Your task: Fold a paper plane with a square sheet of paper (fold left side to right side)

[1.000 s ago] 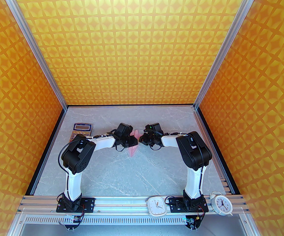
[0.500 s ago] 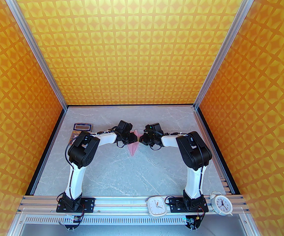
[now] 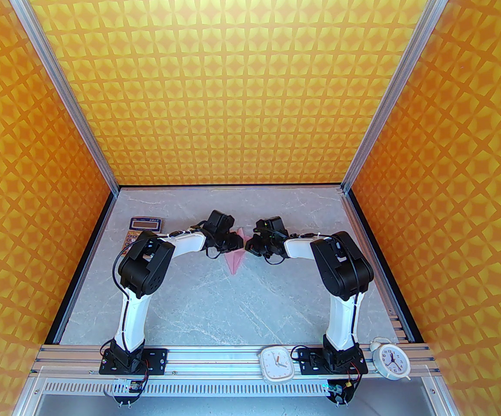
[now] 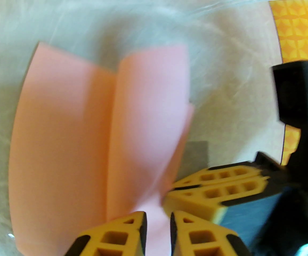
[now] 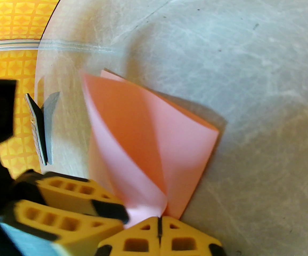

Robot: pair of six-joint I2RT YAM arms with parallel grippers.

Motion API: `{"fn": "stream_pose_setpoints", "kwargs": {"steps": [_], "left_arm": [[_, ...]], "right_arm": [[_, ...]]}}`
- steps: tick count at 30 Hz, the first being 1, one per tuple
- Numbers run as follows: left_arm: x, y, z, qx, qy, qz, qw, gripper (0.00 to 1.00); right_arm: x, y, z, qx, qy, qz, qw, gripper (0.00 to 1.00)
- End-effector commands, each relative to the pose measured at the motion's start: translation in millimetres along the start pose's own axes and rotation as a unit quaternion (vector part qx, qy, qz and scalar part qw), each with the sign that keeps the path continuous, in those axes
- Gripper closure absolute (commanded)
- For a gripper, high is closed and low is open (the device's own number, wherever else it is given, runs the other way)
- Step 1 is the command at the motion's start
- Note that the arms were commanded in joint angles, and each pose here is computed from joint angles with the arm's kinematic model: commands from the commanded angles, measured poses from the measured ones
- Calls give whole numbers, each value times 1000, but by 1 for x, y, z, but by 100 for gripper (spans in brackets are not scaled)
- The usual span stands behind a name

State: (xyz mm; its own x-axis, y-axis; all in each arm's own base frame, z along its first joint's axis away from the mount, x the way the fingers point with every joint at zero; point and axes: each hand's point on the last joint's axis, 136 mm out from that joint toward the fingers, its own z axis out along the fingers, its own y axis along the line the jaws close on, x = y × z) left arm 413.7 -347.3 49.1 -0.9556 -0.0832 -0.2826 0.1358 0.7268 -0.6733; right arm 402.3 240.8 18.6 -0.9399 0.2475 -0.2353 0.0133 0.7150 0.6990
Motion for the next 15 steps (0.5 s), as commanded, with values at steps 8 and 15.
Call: {"fn": "stream_pose_setpoints", "kwargs": {"steps": [8,15], "left_arm": [[-22,-6,9,10,5,22,1000,79],[-10,10,20,-5,25,20,999,81]], "right_arm": [[9,-19,8,31,16,4,999,100],[7,-20,10,32,15,3,999,100]]}}
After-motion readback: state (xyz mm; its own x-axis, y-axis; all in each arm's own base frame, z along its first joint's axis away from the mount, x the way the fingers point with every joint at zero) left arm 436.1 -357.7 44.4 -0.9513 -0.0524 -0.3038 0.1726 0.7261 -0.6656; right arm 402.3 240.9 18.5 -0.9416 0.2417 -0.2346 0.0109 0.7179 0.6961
